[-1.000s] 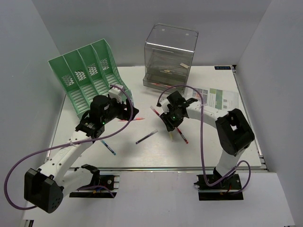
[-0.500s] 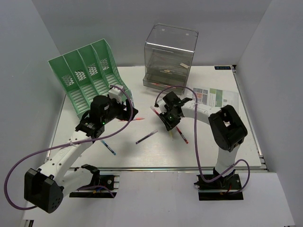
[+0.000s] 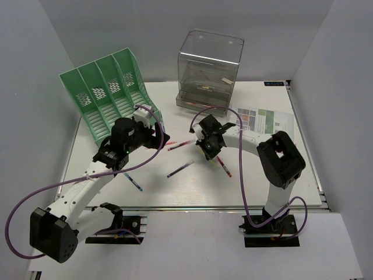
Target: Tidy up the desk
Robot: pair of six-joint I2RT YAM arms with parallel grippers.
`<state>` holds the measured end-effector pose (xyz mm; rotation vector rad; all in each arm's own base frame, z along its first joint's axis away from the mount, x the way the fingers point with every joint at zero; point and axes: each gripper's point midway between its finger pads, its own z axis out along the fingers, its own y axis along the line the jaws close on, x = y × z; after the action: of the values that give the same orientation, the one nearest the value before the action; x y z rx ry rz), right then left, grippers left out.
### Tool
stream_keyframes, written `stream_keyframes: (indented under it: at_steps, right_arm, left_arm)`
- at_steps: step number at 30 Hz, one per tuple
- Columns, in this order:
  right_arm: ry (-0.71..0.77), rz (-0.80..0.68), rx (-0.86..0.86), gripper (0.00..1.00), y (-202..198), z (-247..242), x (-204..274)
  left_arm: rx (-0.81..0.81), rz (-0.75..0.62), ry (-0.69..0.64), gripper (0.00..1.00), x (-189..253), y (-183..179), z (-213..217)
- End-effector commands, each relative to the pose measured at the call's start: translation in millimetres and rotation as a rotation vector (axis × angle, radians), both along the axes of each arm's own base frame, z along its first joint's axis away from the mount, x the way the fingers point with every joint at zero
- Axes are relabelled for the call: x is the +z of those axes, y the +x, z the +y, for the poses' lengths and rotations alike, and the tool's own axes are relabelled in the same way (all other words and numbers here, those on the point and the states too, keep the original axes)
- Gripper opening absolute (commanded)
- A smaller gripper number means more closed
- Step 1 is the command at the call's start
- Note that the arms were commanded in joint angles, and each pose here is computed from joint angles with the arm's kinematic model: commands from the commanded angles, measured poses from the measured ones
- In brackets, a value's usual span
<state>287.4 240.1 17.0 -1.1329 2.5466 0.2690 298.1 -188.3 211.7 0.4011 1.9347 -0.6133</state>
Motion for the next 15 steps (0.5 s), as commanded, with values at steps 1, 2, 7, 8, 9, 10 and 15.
stream_keyframes:
  at_steps: [1,2,7,8,9,10,15]
  right_arm:
    - [-0.001,0.041,-0.002,0.0,-5.9,-4.3,3.5]
    - [0.026,0.02,0.005,0.0,0.8,1.1,15.4]
    - [0.143,-0.022,0.06,0.0,11.4,15.7,65.0]
    - [0.178,-0.075,0.09,0.0,19.7,20.9,88.0]
    - [0.199,-0.102,0.102,0.0,24.5,22.1,101.1]
    - [0.21,-0.137,0.121,0.0,29.3,23.2,113.6]
    - [0.19,-0.442,0.203,0.0,81.7,23.8,184.0]
  left_arm:
    - [0.012,-0.031,0.009,0.84,7.5,3.1,2.5]
    - [0.015,-0.027,0.014,0.84,5.4,3.4,3.0]
    - [0.016,-0.009,0.026,0.84,-1.7,4.8,3.1]
    - [0.015,-0.004,0.028,0.84,-3.1,5.5,2.4]
    - [0.012,0.002,0.028,0.83,-4.6,5.6,1.8]
    - [0.007,0.007,0.03,0.83,-6.8,5.3,1.1]
    - [0.004,0.037,0.04,0.81,-15.4,7.2,-0.8]
